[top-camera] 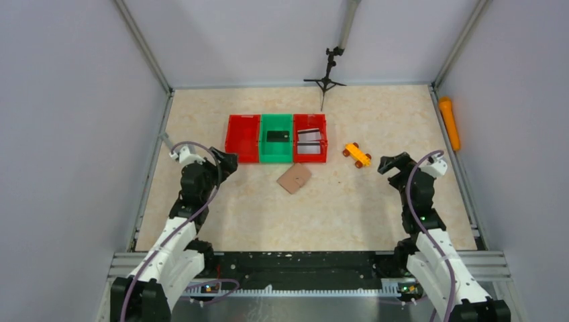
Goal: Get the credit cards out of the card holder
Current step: Open the card holder at the center of the board.
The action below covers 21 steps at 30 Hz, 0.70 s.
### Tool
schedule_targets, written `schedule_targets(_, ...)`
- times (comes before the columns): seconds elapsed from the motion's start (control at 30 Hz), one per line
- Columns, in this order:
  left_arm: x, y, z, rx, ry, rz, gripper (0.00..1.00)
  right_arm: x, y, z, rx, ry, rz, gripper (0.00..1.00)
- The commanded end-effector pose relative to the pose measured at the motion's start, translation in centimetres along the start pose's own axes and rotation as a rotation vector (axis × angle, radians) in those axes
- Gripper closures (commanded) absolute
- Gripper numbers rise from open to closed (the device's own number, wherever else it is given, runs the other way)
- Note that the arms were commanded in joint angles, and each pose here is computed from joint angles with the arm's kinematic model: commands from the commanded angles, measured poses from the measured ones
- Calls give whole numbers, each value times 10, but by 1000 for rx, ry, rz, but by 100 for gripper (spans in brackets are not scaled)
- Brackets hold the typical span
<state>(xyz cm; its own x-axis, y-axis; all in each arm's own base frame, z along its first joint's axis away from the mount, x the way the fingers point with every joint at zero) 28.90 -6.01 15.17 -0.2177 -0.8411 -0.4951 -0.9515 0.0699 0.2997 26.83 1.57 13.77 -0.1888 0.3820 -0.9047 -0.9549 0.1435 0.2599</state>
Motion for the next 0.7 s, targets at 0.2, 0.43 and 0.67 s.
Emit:
schedule_targets(0.2, 25, -6, -28, 215, -156, 152, 1, -2, -10, 18, -78, -13, 15, 1)
schedule_targets(0.43, 78, -15, -49, 205, -419, 271, 2, 7, -11, 36, -206, 29, 47, 2)
schedule_targets(0.67, 119, -28, -50, 172, -562, 408, 10, 14, -13, 50, -294, 41, 82, 5)
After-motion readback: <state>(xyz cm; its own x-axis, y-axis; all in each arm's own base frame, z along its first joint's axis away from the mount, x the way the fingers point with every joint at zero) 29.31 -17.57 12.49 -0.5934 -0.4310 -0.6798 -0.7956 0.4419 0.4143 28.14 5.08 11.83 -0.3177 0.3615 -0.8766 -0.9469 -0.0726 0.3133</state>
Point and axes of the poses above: each gripper's point midway between its finger pads, its own y axis back along the fingers, its own z axis along the line the jaws close on, x = y × z, the point moved 2 cm from there along y, back along the fingers, and after that the axes turned 15 degrees about y, right-handed, at the moved point
